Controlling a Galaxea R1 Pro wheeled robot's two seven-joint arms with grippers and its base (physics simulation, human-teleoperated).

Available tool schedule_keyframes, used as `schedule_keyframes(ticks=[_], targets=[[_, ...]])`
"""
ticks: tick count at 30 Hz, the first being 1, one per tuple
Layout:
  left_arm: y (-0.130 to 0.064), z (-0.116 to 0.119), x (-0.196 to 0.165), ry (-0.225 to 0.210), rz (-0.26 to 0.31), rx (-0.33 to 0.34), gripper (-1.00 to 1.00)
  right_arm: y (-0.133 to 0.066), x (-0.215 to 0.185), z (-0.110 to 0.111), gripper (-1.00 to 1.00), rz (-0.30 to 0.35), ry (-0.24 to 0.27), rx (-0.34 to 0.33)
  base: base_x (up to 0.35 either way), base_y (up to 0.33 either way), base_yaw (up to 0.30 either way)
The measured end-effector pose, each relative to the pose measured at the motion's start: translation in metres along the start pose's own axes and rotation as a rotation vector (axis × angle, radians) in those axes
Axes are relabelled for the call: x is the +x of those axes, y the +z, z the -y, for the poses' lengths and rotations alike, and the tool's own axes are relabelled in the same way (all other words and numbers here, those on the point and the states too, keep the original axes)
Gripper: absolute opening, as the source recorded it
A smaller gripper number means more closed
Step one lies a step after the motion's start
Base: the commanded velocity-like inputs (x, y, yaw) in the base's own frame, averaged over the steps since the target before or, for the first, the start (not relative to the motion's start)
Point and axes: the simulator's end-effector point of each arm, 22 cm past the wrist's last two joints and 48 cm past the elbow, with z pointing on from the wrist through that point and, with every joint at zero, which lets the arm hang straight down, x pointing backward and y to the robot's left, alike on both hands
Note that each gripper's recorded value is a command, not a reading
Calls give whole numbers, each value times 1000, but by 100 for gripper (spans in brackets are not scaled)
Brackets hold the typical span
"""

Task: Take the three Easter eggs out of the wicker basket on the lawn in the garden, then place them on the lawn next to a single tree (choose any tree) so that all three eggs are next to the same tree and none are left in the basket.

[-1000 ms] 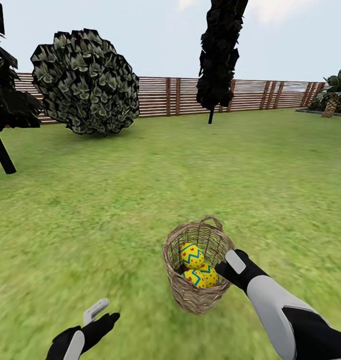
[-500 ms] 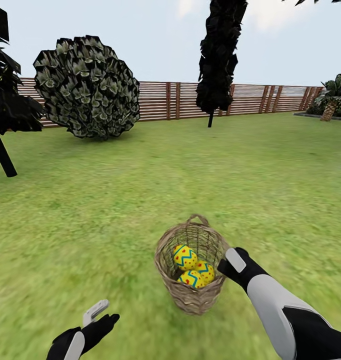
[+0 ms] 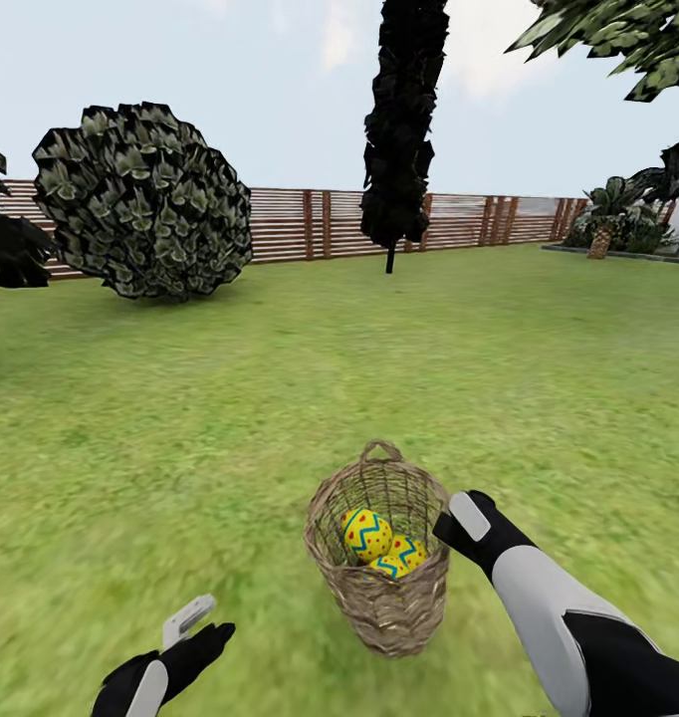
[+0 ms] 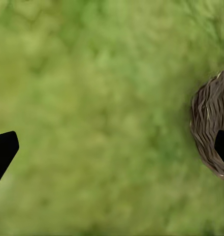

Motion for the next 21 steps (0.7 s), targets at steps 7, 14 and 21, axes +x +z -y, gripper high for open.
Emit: schedule_keyframes(ticks=[7, 14, 21], targets=[[-11, 8, -10, 0, 2, 1, 100, -13, -8, -4, -100, -3, -1, 0, 0, 0, -264], [-21, 18, -18, -1, 1, 3, 100, -27, -22, -9, -100, 8, -4, 1, 0, 0, -265], [-30, 23, -23, 1, -12, 1, 100, -44, -38, -35, -100, 23, 23, -102, 0, 0, -265]])
